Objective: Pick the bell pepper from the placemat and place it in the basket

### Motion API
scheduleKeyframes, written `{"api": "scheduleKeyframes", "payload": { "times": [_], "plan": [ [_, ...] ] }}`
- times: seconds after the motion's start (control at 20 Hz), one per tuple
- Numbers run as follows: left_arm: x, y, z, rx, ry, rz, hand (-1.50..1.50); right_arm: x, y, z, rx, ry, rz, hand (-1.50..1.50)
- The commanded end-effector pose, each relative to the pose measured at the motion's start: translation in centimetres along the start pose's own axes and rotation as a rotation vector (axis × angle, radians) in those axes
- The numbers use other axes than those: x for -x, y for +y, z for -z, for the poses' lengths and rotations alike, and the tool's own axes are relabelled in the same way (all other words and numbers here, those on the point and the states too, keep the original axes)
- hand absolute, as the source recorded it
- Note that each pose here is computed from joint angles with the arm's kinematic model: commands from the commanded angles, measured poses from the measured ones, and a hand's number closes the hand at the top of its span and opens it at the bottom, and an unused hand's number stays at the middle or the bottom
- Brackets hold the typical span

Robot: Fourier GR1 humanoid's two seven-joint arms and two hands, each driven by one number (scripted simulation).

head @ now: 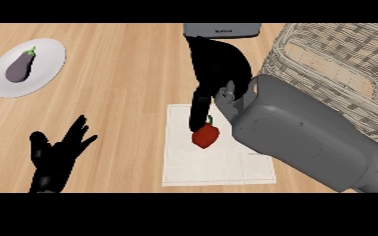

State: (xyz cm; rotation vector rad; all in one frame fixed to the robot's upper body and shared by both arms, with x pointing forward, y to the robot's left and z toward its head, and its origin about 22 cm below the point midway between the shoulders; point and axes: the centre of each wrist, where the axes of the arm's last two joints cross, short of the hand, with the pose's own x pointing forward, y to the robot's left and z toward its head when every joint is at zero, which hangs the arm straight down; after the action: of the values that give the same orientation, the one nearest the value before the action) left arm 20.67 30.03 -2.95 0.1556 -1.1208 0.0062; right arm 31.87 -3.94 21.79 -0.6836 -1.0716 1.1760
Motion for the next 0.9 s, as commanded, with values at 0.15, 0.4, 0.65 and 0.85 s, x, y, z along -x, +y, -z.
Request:
{"api": "scheduleKeyframes", "payload": {
  "times": [0.15,0.4,0.65,0.85],
  "plan": [
    [2.1,0.0,0.2,0.004,0.113,0.044,0.00,0.2,3.7,0.5,-0.029,0.230,-0.048,-1.50],
    [2.4,0.5,-0.6,-0.010,0.116,0.031,0.00,2.3,8.2,0.2,-0.071,0.244,-0.019,-1.50],
    [2.5,-0.8,0.0,-0.003,0.124,0.028,0.00,2.3,8.1,0.7,-0.052,0.251,-0.015,-1.50],
    [3.2,-0.8,-0.3,0.009,0.104,0.033,0.00,5.1,9.8,0.9,-0.028,0.242,-0.011,-1.50]
  ]
}}
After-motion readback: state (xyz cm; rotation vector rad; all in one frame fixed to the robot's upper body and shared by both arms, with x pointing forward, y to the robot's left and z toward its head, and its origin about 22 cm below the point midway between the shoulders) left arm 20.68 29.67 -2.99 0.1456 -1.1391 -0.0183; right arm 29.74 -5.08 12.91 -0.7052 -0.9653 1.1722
